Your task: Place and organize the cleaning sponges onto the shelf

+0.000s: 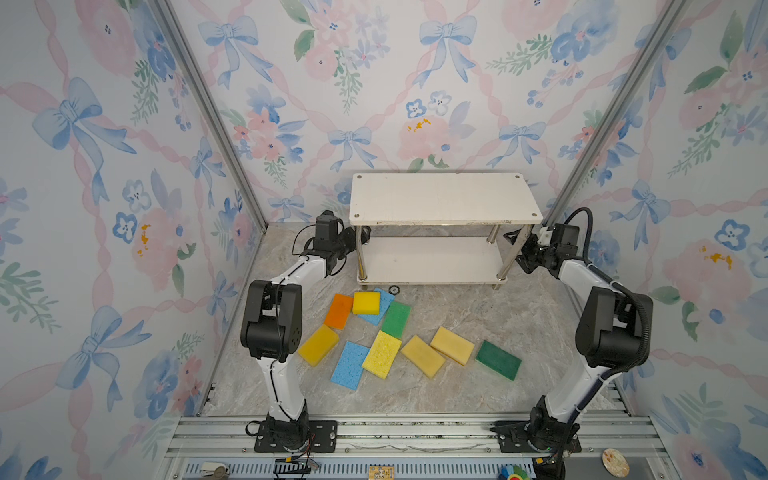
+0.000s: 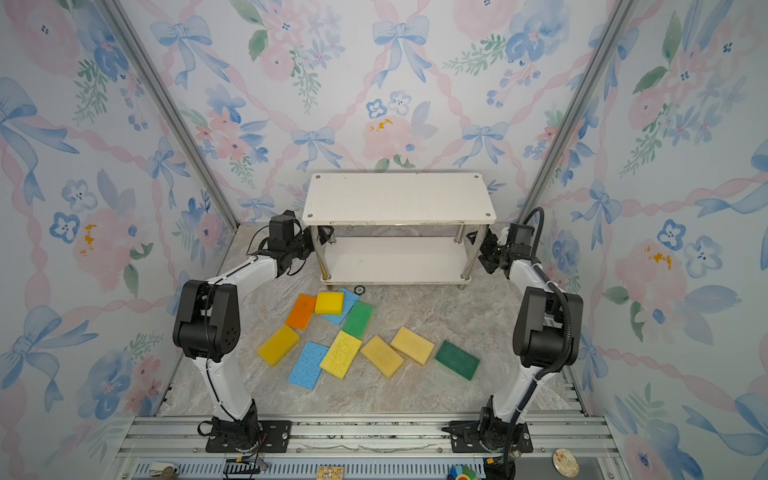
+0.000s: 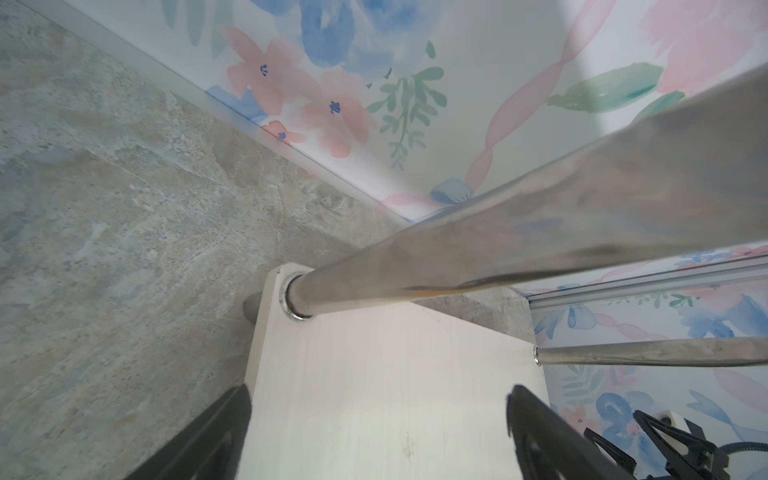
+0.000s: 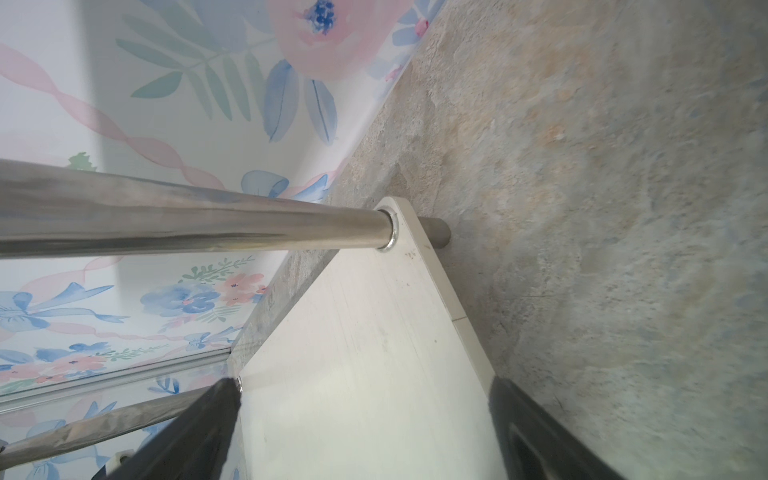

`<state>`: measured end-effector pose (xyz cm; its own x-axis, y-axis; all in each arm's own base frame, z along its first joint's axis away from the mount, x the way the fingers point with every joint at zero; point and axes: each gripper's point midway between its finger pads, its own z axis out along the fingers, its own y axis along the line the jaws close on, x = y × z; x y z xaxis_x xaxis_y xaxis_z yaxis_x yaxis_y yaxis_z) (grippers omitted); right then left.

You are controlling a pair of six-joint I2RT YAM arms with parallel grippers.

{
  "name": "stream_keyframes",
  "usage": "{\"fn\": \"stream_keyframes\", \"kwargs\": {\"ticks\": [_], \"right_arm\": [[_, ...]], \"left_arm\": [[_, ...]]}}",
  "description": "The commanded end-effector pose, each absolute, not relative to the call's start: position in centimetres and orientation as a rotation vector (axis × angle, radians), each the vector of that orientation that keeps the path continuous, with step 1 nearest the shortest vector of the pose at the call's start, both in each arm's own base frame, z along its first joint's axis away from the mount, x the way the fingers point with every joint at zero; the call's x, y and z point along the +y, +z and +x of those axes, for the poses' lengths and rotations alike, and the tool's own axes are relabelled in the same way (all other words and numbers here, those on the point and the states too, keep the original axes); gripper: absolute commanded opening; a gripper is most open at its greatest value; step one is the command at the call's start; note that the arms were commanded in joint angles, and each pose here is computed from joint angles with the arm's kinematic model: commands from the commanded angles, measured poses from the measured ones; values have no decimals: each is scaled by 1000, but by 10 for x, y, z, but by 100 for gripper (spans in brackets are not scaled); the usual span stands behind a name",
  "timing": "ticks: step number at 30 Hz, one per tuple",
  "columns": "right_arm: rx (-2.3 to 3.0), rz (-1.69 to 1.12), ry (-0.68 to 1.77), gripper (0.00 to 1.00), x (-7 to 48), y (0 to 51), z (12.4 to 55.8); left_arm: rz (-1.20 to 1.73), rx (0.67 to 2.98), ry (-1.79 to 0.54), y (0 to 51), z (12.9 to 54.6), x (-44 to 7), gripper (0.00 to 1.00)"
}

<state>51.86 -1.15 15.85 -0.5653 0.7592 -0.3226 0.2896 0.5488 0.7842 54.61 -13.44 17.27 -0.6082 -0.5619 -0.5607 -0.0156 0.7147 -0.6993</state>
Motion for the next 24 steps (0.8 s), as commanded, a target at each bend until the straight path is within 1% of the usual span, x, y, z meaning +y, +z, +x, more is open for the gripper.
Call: {"fn": "stream_keyframes", "kwargs": {"ticks": [1,7,12,17,21,24], "right_arm": [[2183,736,925,97,28,160,507],[2218,754,891,97,31,150,502],[2216,829,841,97,4,147,497],[2167,864,815,97,-26,164,492],[2152,896,798,97,-41,173,484],[2147,936,761,97,-52,176,468]], "left_arm": [[-376,2102,-848,182,533,-137,98],[-419,2111,-821,173,529,-118,98],[-459,2098,-796,172,533,-92,98],[-495,2078,-755,179,532,-65,98],[-529,2061,-747,184,526,-50,98],[-546,2048,-738,188,516,-41,98]]}}
